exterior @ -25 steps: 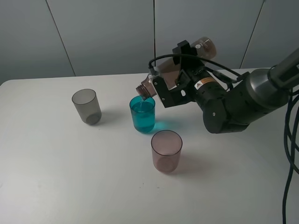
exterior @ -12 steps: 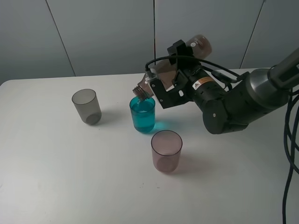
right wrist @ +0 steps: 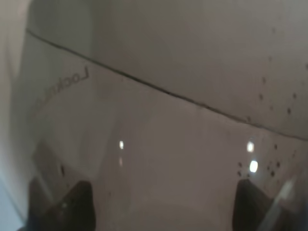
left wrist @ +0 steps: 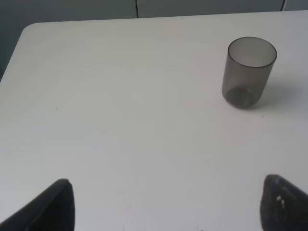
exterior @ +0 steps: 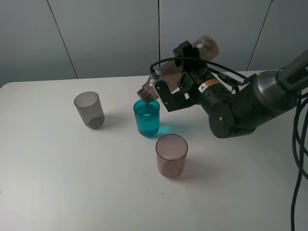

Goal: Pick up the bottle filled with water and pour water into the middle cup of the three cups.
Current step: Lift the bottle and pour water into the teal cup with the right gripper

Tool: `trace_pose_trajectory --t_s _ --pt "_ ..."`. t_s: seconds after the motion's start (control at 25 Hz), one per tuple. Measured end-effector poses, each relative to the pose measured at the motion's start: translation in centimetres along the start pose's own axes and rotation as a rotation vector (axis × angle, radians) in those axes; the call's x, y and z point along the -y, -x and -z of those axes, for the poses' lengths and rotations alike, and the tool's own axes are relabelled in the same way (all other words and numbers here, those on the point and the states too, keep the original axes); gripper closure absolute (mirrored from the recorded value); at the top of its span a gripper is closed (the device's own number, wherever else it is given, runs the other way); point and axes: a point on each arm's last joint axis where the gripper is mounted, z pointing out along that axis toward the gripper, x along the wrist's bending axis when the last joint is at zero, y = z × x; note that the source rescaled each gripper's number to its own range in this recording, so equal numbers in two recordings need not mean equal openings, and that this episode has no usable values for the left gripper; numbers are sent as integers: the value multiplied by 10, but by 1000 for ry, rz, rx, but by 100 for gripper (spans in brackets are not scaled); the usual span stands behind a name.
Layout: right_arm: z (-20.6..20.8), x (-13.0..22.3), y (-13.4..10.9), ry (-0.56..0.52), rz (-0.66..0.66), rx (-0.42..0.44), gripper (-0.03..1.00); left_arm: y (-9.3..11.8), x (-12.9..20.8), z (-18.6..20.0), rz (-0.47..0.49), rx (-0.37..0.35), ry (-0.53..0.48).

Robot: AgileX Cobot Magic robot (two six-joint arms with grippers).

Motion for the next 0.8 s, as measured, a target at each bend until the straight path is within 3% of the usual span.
trace_pose_trajectory --t_s 0.08,0.36,0.6,0.8 --pt "0 1 0 -10 -49 -3 97 0 0 0 0 0 0" --pt "2 8 11 -37 -402 9 97 0 0 0 0 0 0" --pt "2 8 9 -43 -545 -11 97 0 0 0 4 0 0" --pt "6 8 4 -45 -739 -29 97 0 0 0 4 0 0"
